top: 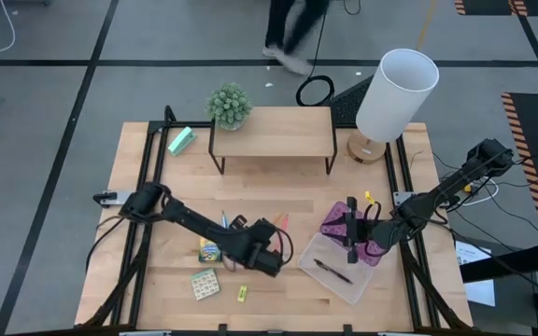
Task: Pack school essentials
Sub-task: Put the orange pencil into the purple supply box
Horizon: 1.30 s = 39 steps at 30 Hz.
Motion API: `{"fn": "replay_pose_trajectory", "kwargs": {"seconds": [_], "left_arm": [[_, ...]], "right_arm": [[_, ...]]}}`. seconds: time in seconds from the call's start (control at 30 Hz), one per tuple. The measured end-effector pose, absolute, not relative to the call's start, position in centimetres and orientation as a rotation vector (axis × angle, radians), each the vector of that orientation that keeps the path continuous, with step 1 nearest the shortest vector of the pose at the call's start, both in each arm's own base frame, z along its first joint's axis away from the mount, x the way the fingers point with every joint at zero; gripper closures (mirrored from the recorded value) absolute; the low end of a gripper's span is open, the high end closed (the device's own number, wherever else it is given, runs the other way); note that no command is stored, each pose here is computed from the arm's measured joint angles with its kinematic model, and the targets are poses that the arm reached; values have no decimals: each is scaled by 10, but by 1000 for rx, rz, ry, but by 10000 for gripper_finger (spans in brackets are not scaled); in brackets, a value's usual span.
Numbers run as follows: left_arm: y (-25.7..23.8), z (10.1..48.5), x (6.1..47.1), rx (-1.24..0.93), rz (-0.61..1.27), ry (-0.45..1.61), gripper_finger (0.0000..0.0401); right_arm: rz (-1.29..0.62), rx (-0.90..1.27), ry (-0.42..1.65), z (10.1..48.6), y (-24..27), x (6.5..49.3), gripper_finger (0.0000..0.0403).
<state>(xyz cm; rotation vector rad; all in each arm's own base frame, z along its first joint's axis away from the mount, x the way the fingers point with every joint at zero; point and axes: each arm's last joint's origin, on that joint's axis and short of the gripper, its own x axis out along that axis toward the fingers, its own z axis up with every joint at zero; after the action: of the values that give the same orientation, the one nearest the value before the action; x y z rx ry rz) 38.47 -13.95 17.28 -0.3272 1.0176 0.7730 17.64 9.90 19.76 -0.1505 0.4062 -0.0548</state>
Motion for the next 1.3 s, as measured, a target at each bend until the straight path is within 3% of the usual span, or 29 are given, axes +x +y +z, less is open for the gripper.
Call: {"fn": "replay_pose_trajectory", "kwargs": {"seconds": [0.4, 0.93, 1.3], "left_arm": [[-121, 231, 376, -202, 653, 943, 375], [-99, 270, 373, -16, 434, 939, 375], [-94, 271, 378, 118, 288, 967, 375]], "right_arm": [[-54, -151, 405, 198, 99, 176, 291], [-31, -216, 331, 205, 101, 179, 288], [-74, -244, 252, 219, 94, 189, 223]]}}
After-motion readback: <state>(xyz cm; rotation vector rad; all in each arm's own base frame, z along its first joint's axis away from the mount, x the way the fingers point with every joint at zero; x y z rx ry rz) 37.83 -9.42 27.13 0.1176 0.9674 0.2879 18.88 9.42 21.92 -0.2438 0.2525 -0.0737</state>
